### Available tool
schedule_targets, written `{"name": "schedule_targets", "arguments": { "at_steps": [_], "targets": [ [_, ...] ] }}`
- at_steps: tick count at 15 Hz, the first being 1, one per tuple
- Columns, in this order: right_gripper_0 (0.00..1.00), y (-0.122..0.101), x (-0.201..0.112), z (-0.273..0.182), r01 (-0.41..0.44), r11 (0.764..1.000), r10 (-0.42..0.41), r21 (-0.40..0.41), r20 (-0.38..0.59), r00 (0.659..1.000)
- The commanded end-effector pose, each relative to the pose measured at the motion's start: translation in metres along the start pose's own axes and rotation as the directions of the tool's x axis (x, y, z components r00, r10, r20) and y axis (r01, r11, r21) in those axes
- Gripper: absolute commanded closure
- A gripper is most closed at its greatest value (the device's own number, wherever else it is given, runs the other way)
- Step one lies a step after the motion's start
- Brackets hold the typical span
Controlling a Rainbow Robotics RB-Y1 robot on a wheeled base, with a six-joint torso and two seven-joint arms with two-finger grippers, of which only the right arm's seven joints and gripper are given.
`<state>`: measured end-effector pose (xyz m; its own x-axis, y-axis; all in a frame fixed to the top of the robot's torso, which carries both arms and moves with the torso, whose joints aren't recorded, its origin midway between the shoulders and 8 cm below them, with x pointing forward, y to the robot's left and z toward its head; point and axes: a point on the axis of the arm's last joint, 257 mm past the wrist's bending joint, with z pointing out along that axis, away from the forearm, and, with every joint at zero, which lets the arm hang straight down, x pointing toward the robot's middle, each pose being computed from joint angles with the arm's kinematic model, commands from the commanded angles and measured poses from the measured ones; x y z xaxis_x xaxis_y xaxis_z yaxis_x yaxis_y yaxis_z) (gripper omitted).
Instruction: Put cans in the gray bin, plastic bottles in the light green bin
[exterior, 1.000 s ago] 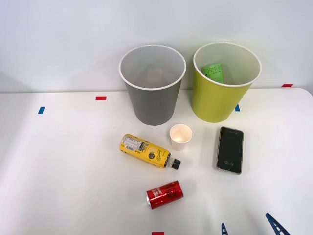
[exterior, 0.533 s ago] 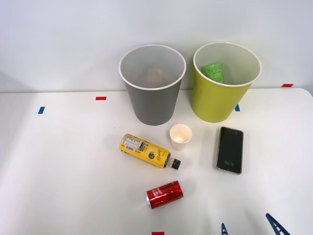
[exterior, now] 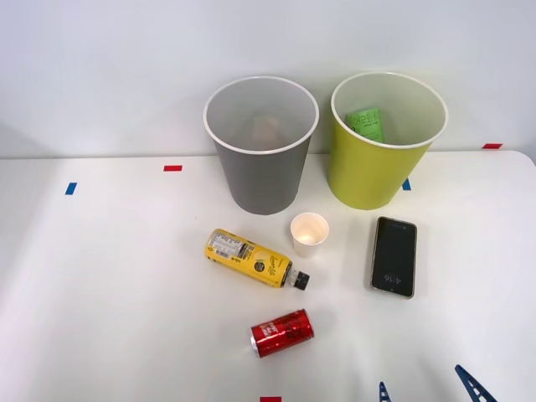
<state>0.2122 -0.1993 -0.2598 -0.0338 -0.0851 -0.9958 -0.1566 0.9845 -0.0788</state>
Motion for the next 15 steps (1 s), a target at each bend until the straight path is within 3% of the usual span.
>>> {"name": "schedule_targets", "arguments": {
  "at_steps": [1, 15],
  "targets": [
    [0.00, 0.0000, 0.0000, 0.0000, 0.000, 1.000, 0.000, 0.000, 0.000, 1.000],
    [0.00, 0.0000, 0.0000, 0.0000, 0.000, 1.000, 0.000, 0.000, 0.000, 1.000]
  ]
}}
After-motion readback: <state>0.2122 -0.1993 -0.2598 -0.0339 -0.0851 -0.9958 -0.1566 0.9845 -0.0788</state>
